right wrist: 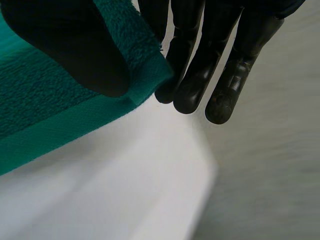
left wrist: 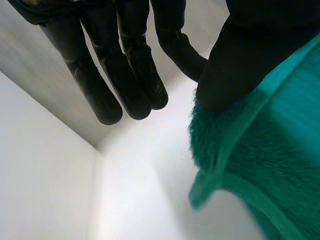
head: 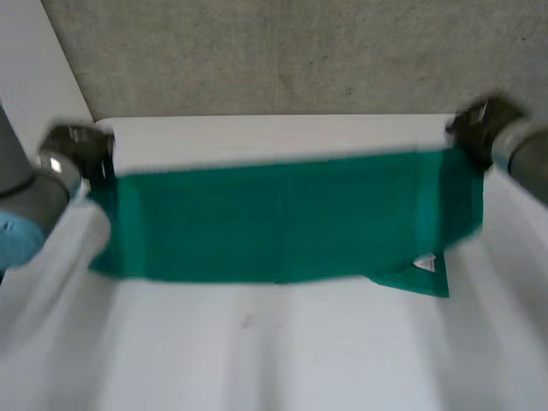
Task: Fold the towel.
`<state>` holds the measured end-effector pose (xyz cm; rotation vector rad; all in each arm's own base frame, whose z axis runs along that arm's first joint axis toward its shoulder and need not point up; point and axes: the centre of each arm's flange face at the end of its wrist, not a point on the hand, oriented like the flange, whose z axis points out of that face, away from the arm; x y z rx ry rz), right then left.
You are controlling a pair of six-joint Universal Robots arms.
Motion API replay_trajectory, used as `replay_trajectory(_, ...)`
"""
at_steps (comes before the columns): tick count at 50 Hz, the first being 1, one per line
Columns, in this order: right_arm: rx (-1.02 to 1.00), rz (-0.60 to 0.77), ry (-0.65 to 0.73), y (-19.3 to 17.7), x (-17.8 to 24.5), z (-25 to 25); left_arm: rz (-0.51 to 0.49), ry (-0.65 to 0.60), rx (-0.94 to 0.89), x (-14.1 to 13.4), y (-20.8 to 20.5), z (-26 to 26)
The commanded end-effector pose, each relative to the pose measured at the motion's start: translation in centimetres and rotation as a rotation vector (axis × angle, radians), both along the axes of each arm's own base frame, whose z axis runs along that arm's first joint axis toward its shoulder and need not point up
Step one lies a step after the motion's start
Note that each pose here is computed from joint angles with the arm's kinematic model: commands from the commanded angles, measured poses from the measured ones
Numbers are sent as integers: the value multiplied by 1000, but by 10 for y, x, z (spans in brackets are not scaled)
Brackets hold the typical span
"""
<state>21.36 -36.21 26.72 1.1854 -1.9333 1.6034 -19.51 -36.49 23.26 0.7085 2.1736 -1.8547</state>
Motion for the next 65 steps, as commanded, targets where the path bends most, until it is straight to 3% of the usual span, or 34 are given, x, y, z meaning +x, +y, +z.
replay_trajectory(1, -687, 38, -393, -33, 9, 141, 5, 205, -783, -14, -20, 164)
replay_trajectory(2, -742, 40, -422, -30, 7, 153, -1, 270, -903, -12, -12, 187)
replay_trajectory(4, -808, 49, -454, -21, 3, 169, -4, 313, -956, -10, -8, 195)
replay_trajectory(8, -764, 70, -440, -1, 2, 167, -5, 331, -886, -8, -7, 181)
replay_trajectory(10, -706, 80, -431, -2, 3, 152, 7, 322, -764, -6, -9, 152)
replay_trajectory(19, -320, 72, -356, -10, 8, 40, 32, 302, -513, 0, -7, 71)
replay_trajectory(24, -143, 50, -325, -11, 10, -17, 48, 252, -276, -1, 0, -20)
replay_trajectory(32, 196, -18, -252, 0, 3, -94, 58, 197, -70, 1, 29, -82)
replay_trajectory(37, 351, -27, -181, 23, -2, -106, 58, 116, 60, 7, 60, -99)
replay_trajectory(45, 503, 46, 164, 93, -33, -89, 18, -169, 344, 31, 143, -77)
replay_trajectory(48, 487, 82, 273, 107, -43, -84, 3, -203, 367, 34, 158, -67)
replay_trajectory(52, 450, 107, 312, 109, -44, -79, -45, -182, 293, 27, 156, -52)
replay_trajectory(57, 361, 50, 216, 85, -39, -79, -66, -154, 198, 19, 134, -44)
replay_trajectory(65, 311, -7, 82, 30, -24, -104, -44, -144, 28, -5, 54, -63)
